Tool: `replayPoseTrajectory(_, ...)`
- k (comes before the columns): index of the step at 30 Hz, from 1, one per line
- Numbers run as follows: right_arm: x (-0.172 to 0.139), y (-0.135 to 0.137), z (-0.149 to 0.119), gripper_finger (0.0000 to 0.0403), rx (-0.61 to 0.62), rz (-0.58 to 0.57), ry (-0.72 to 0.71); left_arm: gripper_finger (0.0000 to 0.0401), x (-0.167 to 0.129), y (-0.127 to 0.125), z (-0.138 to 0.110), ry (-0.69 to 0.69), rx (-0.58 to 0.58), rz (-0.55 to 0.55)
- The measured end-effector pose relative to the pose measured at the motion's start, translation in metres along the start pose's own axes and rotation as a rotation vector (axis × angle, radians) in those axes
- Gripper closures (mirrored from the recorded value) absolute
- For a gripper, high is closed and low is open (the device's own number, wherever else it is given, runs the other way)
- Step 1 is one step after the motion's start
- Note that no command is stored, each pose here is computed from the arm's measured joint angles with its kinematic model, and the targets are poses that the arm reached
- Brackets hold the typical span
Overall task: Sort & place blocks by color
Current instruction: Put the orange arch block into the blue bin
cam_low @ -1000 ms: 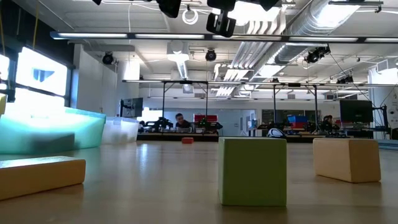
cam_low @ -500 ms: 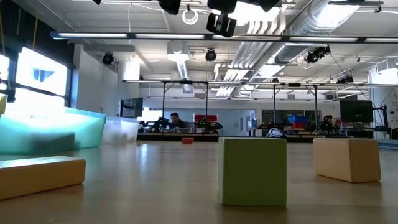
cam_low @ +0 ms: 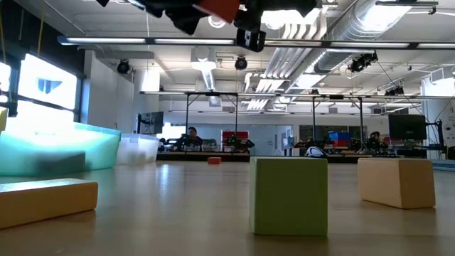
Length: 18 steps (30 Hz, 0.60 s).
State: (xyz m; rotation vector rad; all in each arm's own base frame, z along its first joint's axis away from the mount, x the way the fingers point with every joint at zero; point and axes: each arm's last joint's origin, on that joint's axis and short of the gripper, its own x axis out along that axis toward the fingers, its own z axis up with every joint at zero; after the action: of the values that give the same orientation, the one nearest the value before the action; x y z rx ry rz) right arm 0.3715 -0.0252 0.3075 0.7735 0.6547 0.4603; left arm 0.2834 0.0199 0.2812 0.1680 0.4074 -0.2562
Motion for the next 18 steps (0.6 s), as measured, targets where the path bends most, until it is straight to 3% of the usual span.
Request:
replayPoseTrajectory(12, -0.003, -0.003, -0.001, 0.0194, 0.014, -0.009, 0.015, 0.0296, -0.027, -0.015, -0.034, 0.464, -0.129, 0.115)
replayPoseTrajectory(18, -0.002, -0.005, -0.002, 0.0194, -0.001, -0.052, 0.011, 0.0296, -0.047, -0.023, -0.037, 0.571, -0.203, 0.151)
